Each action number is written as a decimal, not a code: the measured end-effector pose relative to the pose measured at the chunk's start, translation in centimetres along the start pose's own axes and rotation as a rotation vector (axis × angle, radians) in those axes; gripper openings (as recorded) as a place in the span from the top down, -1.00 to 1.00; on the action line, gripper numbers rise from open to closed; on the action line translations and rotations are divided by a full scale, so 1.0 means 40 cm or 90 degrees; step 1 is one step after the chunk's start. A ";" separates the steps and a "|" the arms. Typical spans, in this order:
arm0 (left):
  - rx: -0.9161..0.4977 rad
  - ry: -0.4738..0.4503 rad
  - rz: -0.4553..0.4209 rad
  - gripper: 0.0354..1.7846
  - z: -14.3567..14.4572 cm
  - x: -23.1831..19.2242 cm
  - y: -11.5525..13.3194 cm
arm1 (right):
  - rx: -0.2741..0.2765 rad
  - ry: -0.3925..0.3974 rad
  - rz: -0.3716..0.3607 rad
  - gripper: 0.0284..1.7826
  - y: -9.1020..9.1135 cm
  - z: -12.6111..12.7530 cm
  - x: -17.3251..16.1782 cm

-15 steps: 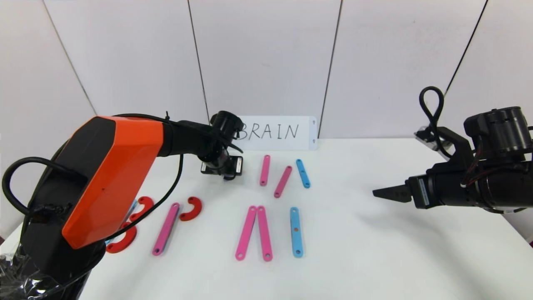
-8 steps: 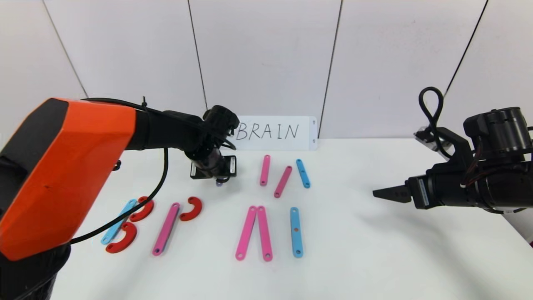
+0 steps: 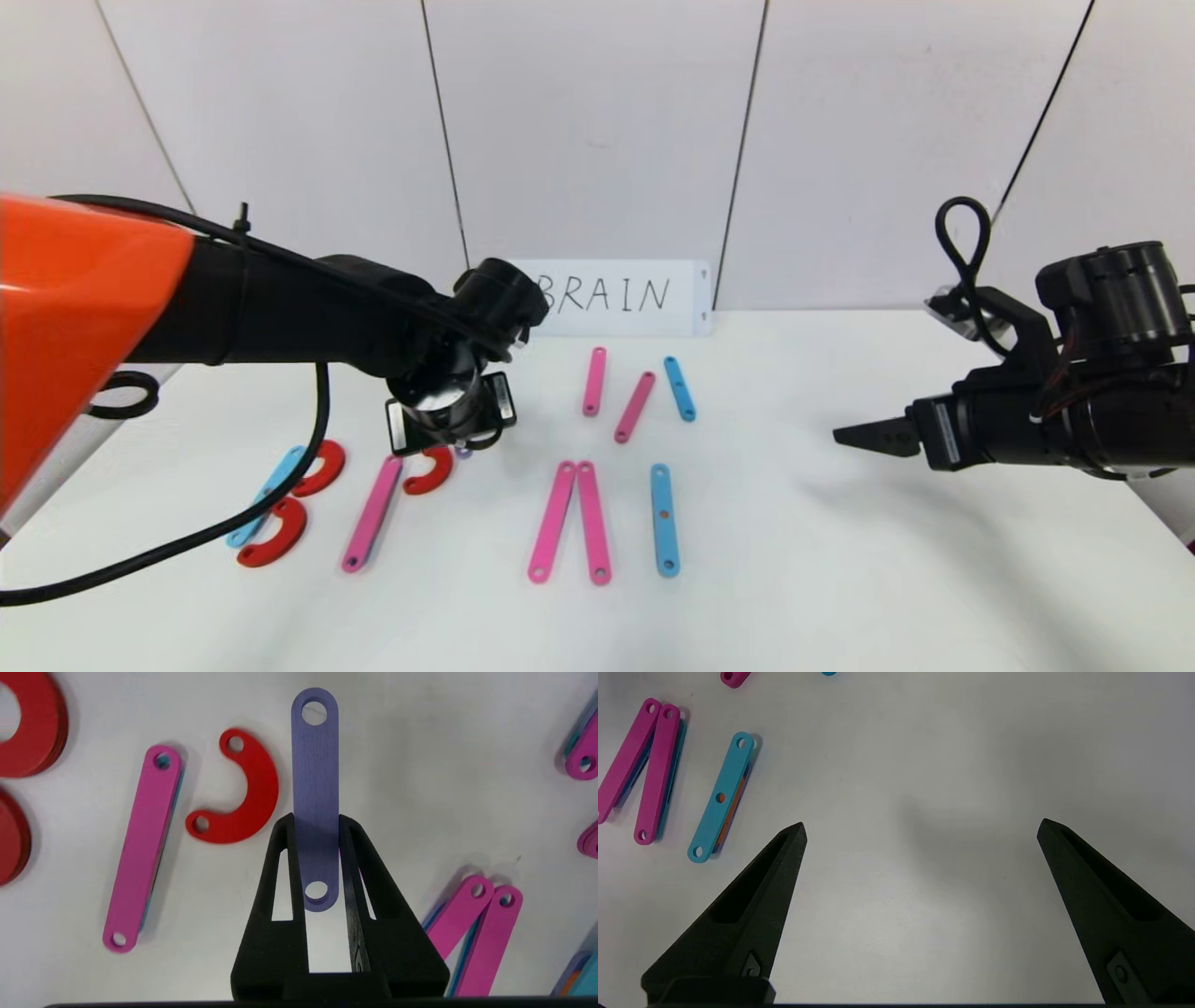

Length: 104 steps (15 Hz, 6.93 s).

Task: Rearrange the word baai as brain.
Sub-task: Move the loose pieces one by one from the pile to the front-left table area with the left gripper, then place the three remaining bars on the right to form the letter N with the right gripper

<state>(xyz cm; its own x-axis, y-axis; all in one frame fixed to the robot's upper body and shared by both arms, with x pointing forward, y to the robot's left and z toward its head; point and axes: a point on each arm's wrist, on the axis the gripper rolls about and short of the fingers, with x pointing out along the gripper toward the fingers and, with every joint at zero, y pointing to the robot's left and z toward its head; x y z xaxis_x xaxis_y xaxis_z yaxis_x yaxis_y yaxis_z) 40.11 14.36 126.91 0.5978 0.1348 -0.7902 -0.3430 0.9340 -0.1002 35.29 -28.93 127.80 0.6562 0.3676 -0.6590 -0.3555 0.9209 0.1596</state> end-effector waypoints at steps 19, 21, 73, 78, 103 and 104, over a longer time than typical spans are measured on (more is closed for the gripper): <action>-0.071 0.041 0.051 0.73 -0.142 0.002 0.088 | 0.002 0.006 0.006 -0.95 0.003 -0.003 0.005; -0.072 0.040 0.049 0.73 -0.142 -0.006 0.094 | 0.005 0.008 0.012 -0.95 0.004 -0.004 0.008; -0.087 0.062 0.010 -0.94 -0.142 -0.003 0.106 | 0.001 0.075 0.038 -0.95 0.011 -0.032 0.085; 0.019 0.041 -0.057 -0.94 -0.079 -0.069 0.146 | -0.003 0.068 0.042 -0.95 0.014 -0.030 0.076; 0.291 -0.134 -0.341 -0.94 0.227 -0.238 0.437 | -0.033 -0.080 0.001 -0.95 0.216 0.192 0.156; 0.291 -0.134 -0.341 -0.94 0.226 -0.238 0.437 | -0.036 -0.083 -0.001 -0.95 0.231 0.206 0.186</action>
<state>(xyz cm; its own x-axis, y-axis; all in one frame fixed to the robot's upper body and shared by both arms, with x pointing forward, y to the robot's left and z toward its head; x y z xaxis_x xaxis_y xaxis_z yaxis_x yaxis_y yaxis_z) 34.99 32.40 138.16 0.7411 -0.3613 -0.5659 0.3445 0.9281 -0.1414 42.35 -16.62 130.42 0.7369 0.3830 -0.5571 -0.3884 0.9143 0.1149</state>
